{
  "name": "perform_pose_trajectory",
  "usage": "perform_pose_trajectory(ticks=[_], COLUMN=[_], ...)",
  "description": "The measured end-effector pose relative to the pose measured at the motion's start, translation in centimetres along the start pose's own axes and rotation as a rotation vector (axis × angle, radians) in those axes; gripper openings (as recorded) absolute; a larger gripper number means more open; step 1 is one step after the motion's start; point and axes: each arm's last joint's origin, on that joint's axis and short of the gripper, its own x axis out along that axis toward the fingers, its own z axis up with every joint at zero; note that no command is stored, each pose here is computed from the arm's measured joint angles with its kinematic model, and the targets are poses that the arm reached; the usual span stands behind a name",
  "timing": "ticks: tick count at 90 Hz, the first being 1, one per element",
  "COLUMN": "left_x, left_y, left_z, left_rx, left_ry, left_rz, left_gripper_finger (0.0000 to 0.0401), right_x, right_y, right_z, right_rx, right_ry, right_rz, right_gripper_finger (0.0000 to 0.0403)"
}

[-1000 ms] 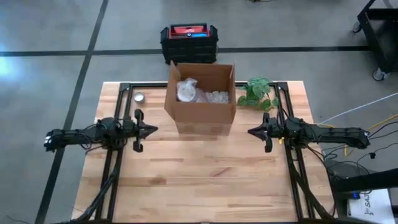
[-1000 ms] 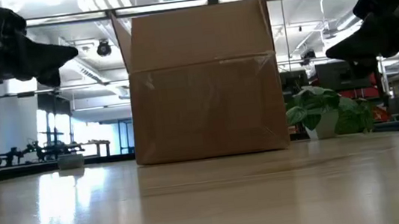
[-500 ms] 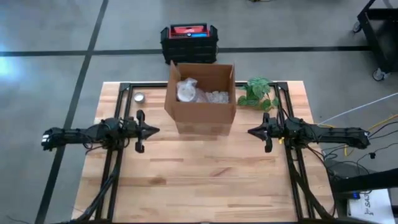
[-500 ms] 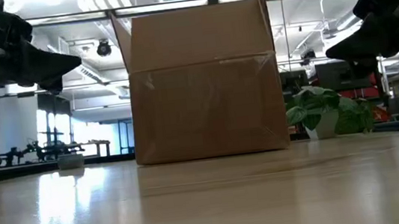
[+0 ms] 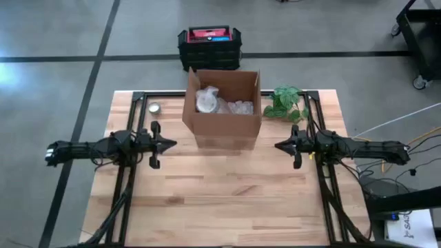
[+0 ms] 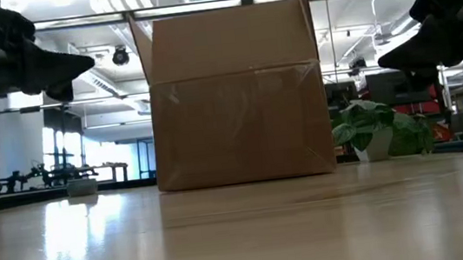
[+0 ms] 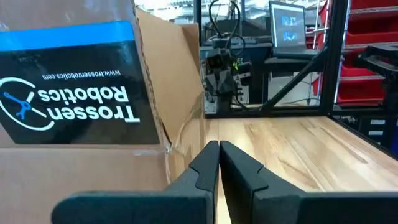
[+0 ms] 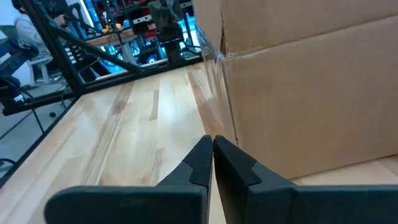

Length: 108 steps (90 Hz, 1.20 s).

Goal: Wrap mug
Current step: Return to Home Position

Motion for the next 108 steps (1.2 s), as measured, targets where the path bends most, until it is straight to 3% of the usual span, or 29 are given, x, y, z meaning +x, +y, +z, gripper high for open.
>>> perform_pose_trajectory(ticks=[24, 70, 108], left_x=[-0.3, -0.4, -0.4], left_y=[0.1, 0.1, 0.1], left_z=[1.3, 1.3, 1.3], left_rx=[-0.011, -0.097, -0.080], left_ry=[-0.134, -0.137, -0.136], left_rz=[0.028, 0.024, 0.025], left_gripper_finger=[0.0000, 0.0000, 0.0000], right_x=[0.0, 0.0, 0.0], right_y=[0.0, 0.0, 0.0], right_z=[0.0, 0.0, 0.0], right_rx=[0.000, 0.000, 0.000], right_ry=[0.000, 0.000, 0.000], right_rz=[0.000, 0.000, 0.000], right_gripper_finger=[0.0000, 0.0000, 0.0000])
